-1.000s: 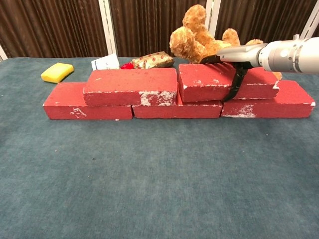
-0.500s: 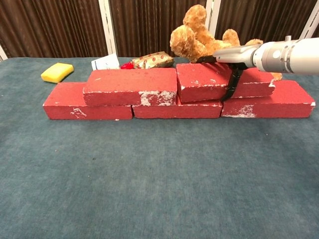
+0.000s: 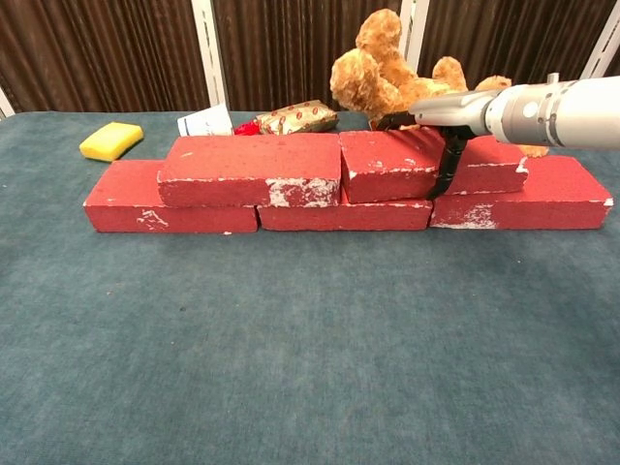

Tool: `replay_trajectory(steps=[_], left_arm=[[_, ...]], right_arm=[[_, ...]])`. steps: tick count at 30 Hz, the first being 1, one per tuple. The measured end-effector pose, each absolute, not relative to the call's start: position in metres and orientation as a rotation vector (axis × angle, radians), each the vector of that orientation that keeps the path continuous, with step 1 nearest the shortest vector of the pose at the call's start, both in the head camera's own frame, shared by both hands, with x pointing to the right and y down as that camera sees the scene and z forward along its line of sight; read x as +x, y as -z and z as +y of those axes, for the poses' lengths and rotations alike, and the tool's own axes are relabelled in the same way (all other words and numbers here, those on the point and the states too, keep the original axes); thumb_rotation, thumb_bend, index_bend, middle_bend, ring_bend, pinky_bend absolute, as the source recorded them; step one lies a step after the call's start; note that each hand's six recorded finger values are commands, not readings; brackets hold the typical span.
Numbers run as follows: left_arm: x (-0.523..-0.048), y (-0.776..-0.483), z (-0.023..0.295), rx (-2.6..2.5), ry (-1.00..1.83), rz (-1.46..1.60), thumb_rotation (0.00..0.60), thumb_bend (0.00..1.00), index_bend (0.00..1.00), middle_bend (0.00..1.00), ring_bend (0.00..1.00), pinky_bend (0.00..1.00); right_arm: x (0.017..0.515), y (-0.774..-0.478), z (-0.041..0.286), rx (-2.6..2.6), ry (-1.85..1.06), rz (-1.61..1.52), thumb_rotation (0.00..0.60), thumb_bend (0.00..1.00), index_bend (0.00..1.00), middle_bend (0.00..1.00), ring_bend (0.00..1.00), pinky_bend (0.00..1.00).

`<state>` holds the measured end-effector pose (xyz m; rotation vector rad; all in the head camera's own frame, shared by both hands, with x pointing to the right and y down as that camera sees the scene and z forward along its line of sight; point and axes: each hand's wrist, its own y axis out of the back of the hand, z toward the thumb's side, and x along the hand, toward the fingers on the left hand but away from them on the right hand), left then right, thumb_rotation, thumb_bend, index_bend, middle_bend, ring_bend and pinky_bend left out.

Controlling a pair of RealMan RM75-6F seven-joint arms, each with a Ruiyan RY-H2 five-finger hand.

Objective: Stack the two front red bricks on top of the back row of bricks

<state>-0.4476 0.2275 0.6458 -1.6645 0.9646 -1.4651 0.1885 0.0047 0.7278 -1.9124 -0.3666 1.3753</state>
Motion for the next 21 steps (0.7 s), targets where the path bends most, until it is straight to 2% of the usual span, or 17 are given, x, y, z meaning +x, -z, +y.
replay_trajectory(steps=[9,16,18,21], left_arm=[[-0.447,-0.643,0.228,-1.665,1.456,0.968,0.6,0.27,0.0,0.0,0.0,0.03],[-0.444,-0.642,0.229,-1.667,1.451,0.96,0.6,0.27,0.0,0.0,0.0,0.03],[-0.442,-0.642,0.229,-1.67,1.448,0.958,0.6,0.27,0.0,0.0,0.0,0.03],[-0.44,-0.644,0.23,-1.678,1.446,0.95,0.6,0.27,0.0,0.0,0.0,0.03]], right_arm=[[0.193,-0.706,0.005,-1.907,-1.356,-0.418,0.6,0.17,0.0,0.13,0.01,0.13],[0.253,-0.664,-0.012,-1.821,-1.396,-0.556,0.6,0.17,0.02,0.12,0.0,0.11],[0.281,-0.655,-0.014,-1.779,-1.432,-0.598,0.6,0.17,0.14,0.12,0.0,0.11],[0.308,-0.652,-0.017,-1.732,-1.472,-0.629,0.6,0.17,0.44,0.12,0.0,0.11]])
